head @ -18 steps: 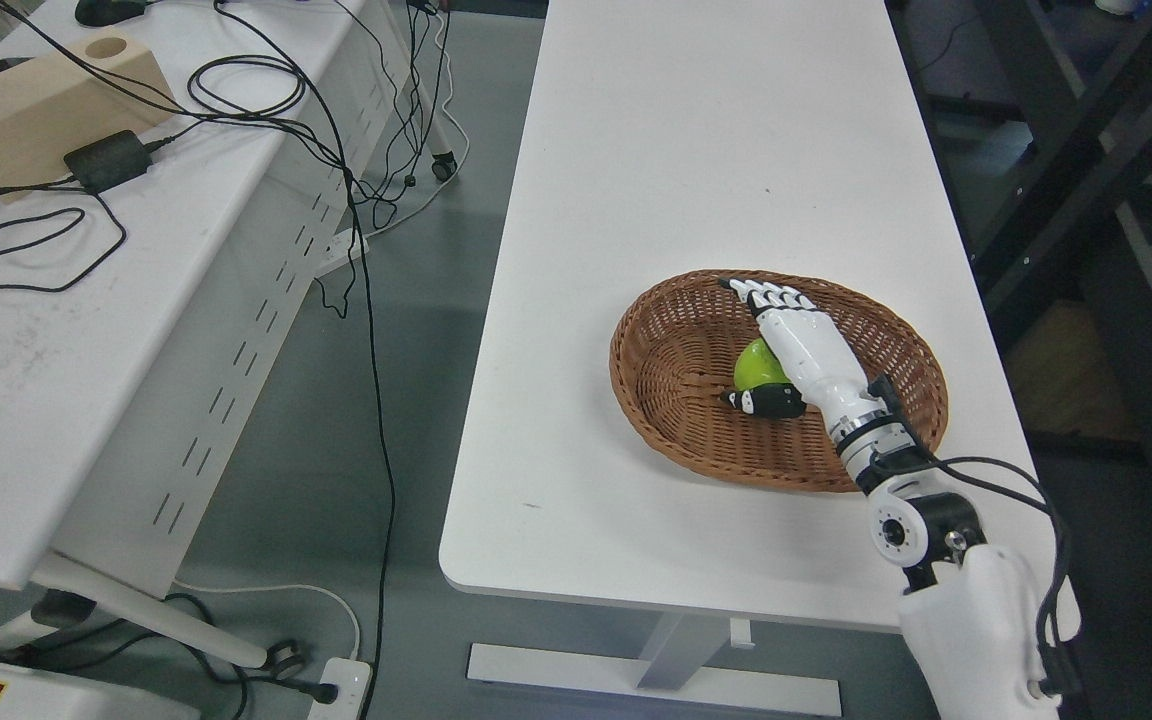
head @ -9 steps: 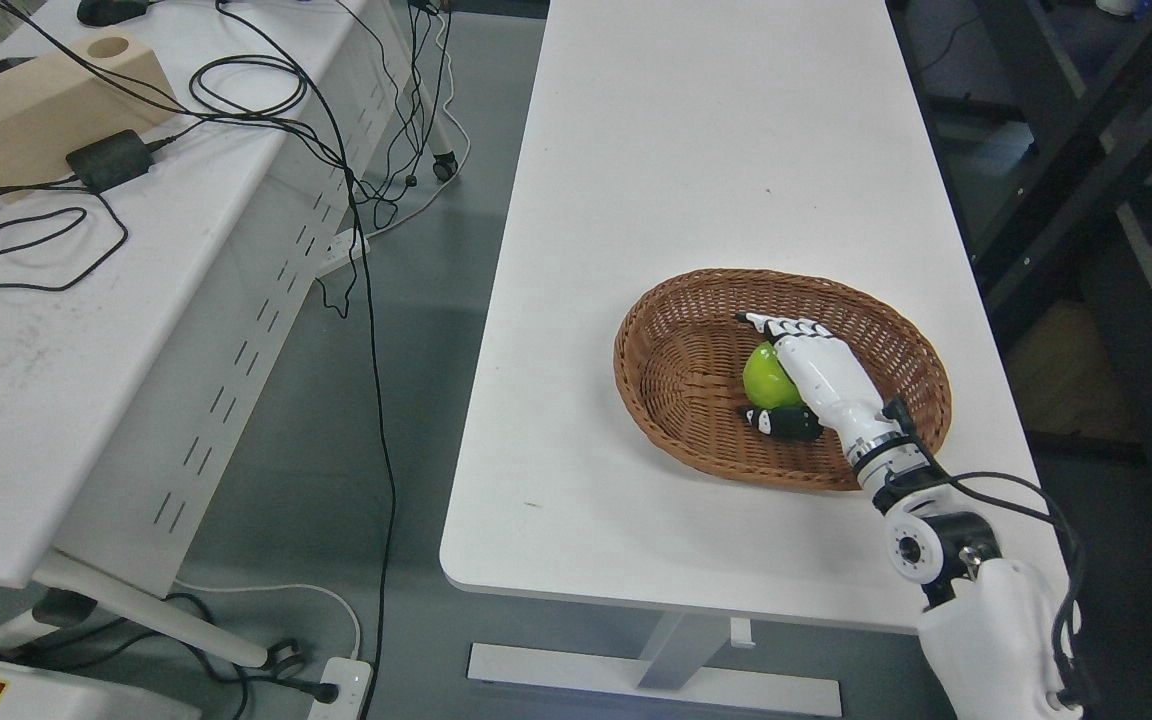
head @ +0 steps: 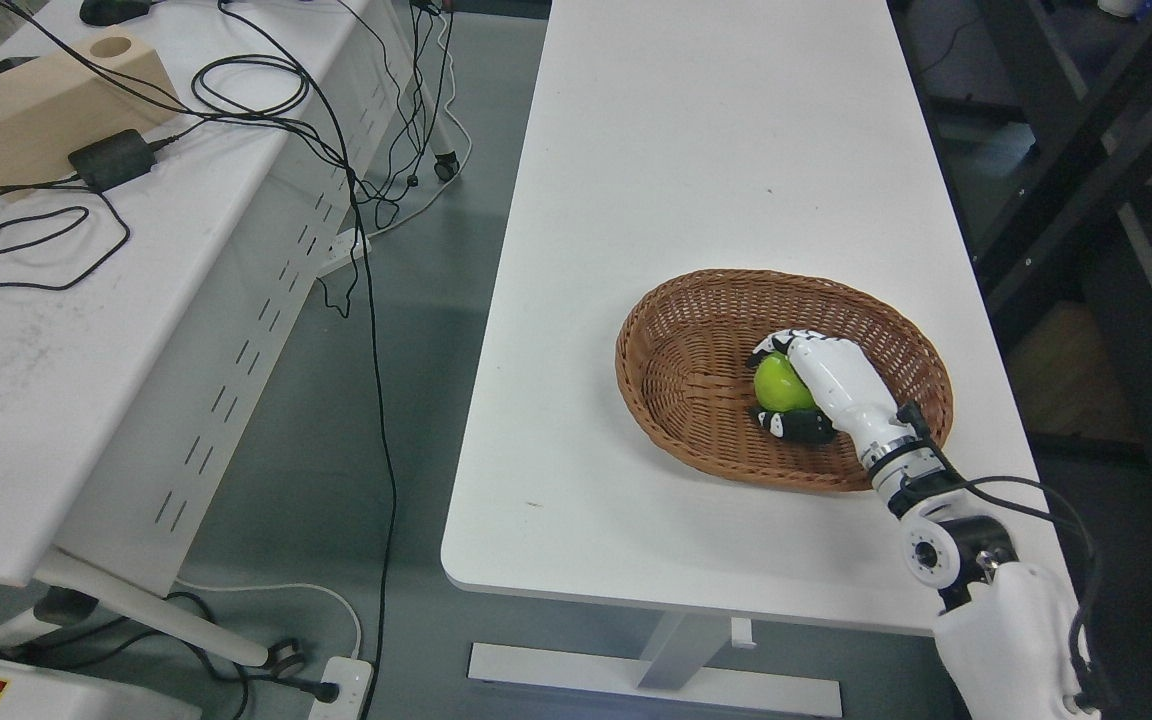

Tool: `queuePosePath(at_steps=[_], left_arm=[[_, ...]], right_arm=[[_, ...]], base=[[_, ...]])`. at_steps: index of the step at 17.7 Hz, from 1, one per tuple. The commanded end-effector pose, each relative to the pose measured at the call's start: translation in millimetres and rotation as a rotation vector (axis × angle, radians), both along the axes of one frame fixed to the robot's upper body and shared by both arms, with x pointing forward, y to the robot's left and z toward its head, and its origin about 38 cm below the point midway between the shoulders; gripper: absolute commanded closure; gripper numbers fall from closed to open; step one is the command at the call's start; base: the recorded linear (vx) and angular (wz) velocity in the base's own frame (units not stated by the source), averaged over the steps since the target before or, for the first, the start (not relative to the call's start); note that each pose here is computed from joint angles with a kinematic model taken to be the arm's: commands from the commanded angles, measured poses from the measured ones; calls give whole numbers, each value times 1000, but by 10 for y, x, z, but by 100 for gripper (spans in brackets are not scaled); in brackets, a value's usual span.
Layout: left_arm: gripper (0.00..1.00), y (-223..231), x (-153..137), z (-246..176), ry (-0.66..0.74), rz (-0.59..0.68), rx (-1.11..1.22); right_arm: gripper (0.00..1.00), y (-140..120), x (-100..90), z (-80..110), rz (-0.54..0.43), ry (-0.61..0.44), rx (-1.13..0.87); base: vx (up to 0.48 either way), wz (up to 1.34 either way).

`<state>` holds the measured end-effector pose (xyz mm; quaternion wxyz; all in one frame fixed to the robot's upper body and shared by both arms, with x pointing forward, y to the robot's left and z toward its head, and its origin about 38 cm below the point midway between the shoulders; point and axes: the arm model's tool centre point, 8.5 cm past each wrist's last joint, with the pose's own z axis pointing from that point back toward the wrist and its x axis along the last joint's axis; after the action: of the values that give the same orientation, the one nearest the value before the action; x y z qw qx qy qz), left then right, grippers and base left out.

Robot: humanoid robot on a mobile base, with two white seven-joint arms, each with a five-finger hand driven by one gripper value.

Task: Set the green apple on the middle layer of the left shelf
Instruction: 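Close the right hand on the green apple and lift it out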

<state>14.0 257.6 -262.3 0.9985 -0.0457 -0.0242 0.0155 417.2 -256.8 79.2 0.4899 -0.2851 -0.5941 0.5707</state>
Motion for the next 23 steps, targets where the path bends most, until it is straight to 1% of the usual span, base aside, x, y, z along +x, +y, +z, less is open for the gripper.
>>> queuePosePath(at_steps=[1,3,7,9,11,13,18,20,23], left_arm=[[0,112,139,13,-22,-2,17],[0,112,139,13,-22,-2,17],[0,112,139,13,-22,-2,17],[0,112,139,13,-22,-2,17],[0,112,139,13,-22,-2,17],[0,112,139,13,-22,-2,17],[0,112,140,13,-22,-1,17],[0,112,139,13,-22,-2,17],[0,112,139,13,-22,-2,17]], right_arm=[[100,-342,-22,518,-36,-125,99],[100,-500,-88,685,-66,-163,203],[100,-866,-233,1041,-151,-274,321],[100,-1017,-288,1132,-184,-302,366],[100,-1089,-337,1118,-204,-308,399],[100,-1135,-392,1061,-225,-308,453],[100,-776,-482,707,-285,-301,637],[100,-703,-507,642,-298,-297,673],[100,-693,-536,636,-298,-297,676]], base=[[0,0],[0,0],[0,0],[0,0],[0,0],[0,0],[0,0],[0,0],[0,0]])
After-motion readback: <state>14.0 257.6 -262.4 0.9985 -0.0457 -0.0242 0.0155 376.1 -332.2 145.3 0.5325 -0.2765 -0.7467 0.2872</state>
